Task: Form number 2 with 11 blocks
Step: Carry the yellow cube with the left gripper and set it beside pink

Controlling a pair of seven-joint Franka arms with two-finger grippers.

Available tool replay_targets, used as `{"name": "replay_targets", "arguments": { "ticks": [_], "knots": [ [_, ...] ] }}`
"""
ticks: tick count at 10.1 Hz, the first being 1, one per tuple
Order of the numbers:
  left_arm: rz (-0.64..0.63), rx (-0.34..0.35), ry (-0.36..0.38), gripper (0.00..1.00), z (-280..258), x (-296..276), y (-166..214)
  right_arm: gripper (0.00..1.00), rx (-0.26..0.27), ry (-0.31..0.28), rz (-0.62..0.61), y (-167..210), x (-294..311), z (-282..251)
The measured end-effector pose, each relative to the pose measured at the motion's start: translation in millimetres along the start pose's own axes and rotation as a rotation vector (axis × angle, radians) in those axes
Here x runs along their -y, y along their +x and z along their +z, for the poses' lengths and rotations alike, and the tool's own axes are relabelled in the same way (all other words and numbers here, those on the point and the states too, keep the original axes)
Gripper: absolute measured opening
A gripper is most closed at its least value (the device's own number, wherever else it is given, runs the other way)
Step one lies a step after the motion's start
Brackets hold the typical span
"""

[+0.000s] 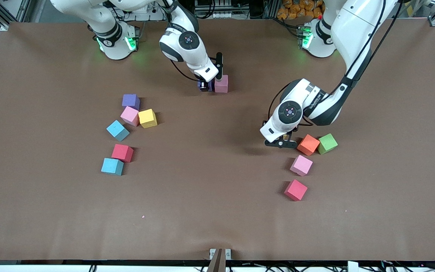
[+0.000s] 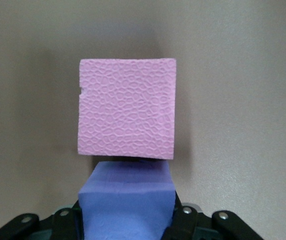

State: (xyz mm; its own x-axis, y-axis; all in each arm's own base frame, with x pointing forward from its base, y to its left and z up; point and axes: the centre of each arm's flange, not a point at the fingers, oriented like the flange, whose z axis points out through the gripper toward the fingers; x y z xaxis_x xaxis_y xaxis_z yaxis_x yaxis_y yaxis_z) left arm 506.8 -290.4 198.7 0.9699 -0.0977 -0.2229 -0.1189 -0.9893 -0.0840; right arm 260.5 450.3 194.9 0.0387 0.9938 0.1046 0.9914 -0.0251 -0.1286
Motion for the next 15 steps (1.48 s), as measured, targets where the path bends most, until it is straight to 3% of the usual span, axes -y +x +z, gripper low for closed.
{"name": "replay_targets", "arguments": {
  "ticks": [2, 5, 11, 12, 15],
  "knots": [
    [-0.01, -0.01, -0.002, 0.64, -4, 0, 1, 0.59, -0.007, -0.001, 0.002, 4, -2, -1],
    [-0.059, -0.059, -0.009, 0.6, -29, -13, -5, 0.59, -0.016, -0.003, 0.004, 7, -5, -3],
    [-0.246, -0.08, -0.072, 0.59, -64, -61, -33, 0.61, -0.015, 0.002, 0.009, 8, -5, -1],
    [-0.301, -0.072, -0.08, 0.59, -65, -80, -46, 0.67, -0.016, 0.002, 0.011, 8, -6, -1],
    [-0.523, -0.025, -0.109, 0.59, -64, -117, -76, 0.73, -0.018, 0.004, 0.017, 9, -7, 0]
  ]
}}
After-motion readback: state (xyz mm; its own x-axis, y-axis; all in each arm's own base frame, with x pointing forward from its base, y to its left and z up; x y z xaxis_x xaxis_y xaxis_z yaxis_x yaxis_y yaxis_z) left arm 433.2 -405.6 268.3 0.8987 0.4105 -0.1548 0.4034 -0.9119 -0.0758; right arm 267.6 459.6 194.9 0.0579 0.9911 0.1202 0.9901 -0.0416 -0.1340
